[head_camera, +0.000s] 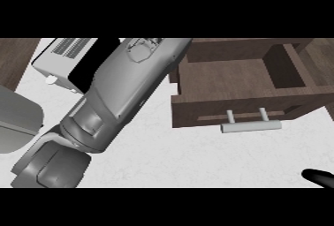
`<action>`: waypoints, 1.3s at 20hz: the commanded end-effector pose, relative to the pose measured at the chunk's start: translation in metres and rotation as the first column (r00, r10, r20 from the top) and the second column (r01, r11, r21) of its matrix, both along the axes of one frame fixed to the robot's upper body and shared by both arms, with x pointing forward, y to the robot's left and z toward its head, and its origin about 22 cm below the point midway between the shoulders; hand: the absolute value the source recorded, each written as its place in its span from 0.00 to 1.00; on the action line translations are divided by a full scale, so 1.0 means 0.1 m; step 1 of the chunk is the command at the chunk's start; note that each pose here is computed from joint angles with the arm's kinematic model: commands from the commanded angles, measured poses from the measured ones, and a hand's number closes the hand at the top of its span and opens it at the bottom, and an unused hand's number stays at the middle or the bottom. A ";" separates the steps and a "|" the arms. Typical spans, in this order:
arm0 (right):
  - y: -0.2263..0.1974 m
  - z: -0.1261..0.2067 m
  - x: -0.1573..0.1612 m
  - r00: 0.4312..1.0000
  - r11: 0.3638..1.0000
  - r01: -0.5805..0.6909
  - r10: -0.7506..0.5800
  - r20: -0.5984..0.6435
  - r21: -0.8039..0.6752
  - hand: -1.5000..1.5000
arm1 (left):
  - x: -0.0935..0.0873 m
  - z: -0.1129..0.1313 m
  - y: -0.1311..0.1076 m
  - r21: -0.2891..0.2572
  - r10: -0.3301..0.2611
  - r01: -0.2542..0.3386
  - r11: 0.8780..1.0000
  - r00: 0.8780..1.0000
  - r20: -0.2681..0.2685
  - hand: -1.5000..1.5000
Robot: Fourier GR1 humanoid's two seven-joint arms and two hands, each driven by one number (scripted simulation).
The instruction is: Pick up the can, place it into the drawer and close the drawer
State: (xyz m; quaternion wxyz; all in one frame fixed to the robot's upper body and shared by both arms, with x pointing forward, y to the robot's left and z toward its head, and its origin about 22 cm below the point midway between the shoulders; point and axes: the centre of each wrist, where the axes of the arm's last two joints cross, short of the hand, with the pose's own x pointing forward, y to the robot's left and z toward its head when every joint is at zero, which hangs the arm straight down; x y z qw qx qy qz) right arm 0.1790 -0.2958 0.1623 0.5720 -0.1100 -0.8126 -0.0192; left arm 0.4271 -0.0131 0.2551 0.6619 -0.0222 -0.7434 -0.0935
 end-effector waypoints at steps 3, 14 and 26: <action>0.08 0.03 0.06 1.000 0.999 -0.014 0.014 -0.013 -0.029 0.00 | -0.01 0.02 -0.11 0.045 0.031 -0.032 0.999 0.999 0.014 1.00; 0.18 0.20 0.04 0.999 0.998 -0.048 0.048 0.005 -0.029 0.00 | 0.09 -0.08 -0.04 0.024 0.165 -0.166 0.986 0.986 0.027 0.00; 0.27 0.26 0.34 0.992 0.914 -0.049 0.091 0.086 -0.402 0.00 | 0.06 0.02 -0.10 -0.066 0.186 -0.186 0.980 0.982 0.008 0.00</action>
